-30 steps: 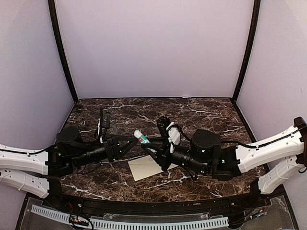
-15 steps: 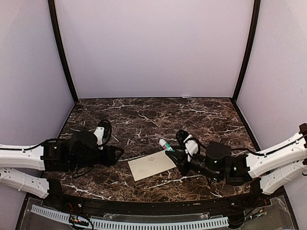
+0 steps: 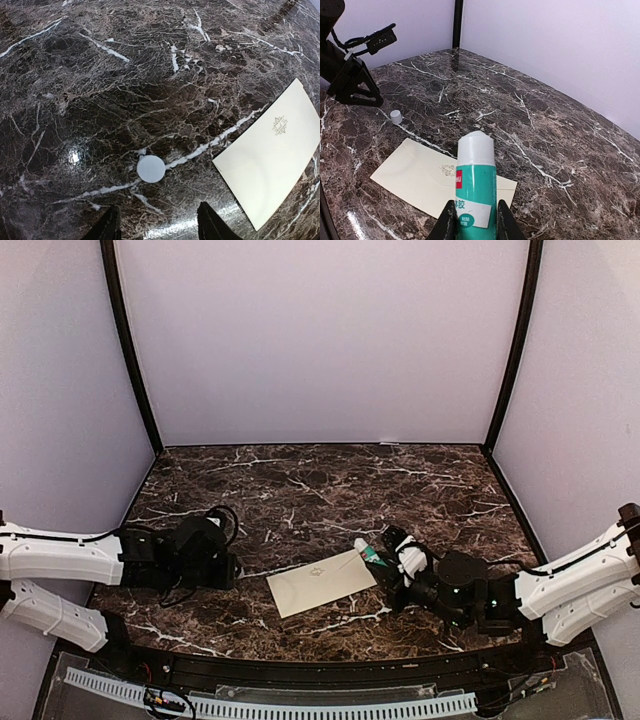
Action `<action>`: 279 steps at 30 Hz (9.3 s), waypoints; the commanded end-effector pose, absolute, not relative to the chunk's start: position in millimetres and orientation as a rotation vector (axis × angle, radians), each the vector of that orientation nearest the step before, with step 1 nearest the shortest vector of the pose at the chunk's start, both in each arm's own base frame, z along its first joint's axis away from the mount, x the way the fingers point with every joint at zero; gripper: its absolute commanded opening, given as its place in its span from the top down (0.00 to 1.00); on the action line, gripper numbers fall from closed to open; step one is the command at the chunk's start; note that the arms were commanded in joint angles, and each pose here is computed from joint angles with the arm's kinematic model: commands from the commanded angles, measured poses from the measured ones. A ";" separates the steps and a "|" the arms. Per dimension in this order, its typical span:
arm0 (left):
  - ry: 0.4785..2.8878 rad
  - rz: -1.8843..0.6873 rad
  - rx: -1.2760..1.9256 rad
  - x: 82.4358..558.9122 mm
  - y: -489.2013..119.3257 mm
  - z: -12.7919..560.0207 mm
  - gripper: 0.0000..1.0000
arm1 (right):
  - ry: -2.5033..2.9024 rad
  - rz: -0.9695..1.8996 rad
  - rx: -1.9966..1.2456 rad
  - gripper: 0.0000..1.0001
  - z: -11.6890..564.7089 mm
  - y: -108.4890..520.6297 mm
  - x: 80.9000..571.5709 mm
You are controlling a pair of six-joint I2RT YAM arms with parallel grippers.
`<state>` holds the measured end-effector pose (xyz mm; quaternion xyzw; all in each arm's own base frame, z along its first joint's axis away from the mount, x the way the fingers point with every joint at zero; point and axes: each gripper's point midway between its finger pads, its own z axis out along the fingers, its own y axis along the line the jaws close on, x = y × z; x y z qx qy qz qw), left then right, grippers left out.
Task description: Place the letter into the envelope and seal it
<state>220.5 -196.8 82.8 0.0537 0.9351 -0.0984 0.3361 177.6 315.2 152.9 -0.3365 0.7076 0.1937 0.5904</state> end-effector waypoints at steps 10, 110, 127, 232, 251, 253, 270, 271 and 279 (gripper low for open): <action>2.502 -0.156 0.162 235.6 -195.6 48.6 0.55 | 1.609 0.458 -0.704 1.00 162.0 305.3 186.9; 1.810 -1.658 0.907 119.0 -349.8 298.3 0.84 | 1.232 1.125 -1.205 1.00 250.2 380.9 81.7; 1.834 -1.646 0.913 113.6 -359.7 291.2 0.84 | 1.243 1.110 -1.186 1.00 251.6 384.8 87.4; 1.990 -1.602 0.915 104.9 -382.1 221.1 0.85 | 1.180 1.342 -1.107 1.00 368.4 405.8 94.9; 2.298 -1.264 0.374 180.3 -386.1 168.1 0.89 | 1.442 0.522 -0.827 1.00 320.9 443.2 187.0; 2.280 -1.294 0.384 178.0 -387.4 171.7 0.89 | 1.431 0.560 -0.841 1.00 322.6 443.6 181.7; 2.058 -1.480 0.561 156.9 -393.1 218.8 0.76 | 1.405 0.800 -0.942 1.00 323.5 428.7 142.9; 2.044 -1.484 0.573 156.1 -393.4 221.0 0.75 | 1.409 0.810 -0.948 1.00 323.3 428.3 141.2; 1.936 -1.492 0.631 151.7 -388.6 246.5 0.62 | 1.470 0.834 -0.913 1.00 318.3 419.4 145.4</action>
